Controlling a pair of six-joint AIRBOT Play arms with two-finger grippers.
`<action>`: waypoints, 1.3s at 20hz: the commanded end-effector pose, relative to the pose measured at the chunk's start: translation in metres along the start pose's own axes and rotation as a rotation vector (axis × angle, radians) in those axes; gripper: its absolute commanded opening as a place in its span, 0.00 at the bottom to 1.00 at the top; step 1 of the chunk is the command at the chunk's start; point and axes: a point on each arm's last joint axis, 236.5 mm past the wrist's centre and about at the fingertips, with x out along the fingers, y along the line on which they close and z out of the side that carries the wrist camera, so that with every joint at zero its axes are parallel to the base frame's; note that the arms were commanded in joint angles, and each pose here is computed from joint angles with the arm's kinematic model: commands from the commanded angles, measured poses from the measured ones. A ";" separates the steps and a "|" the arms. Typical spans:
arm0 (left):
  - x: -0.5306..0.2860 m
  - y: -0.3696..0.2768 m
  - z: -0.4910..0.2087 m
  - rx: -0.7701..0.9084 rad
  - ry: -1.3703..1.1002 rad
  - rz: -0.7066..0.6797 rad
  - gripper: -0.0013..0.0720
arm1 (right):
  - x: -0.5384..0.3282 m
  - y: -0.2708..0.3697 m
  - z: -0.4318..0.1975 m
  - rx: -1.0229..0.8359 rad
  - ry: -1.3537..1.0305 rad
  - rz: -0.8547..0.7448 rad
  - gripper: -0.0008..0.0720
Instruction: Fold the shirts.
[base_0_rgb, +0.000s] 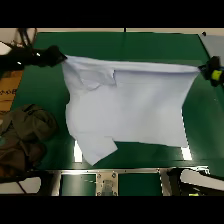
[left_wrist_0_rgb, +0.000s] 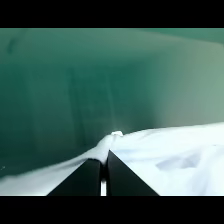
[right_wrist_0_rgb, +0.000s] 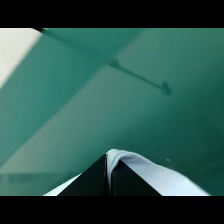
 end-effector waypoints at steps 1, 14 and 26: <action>0.064 0.061 -0.021 -0.137 0.007 0.016 0.05 | 0.076 -0.043 -0.011 0.065 0.073 -0.020 0.03; 0.065 0.095 -0.089 -0.056 0.276 0.124 0.05 | 0.071 -0.088 -0.050 -0.017 0.396 -0.069 0.03; 0.058 0.074 -0.137 -0.146 0.473 0.123 0.40 | 0.061 -0.115 -0.096 0.031 0.520 -0.121 0.50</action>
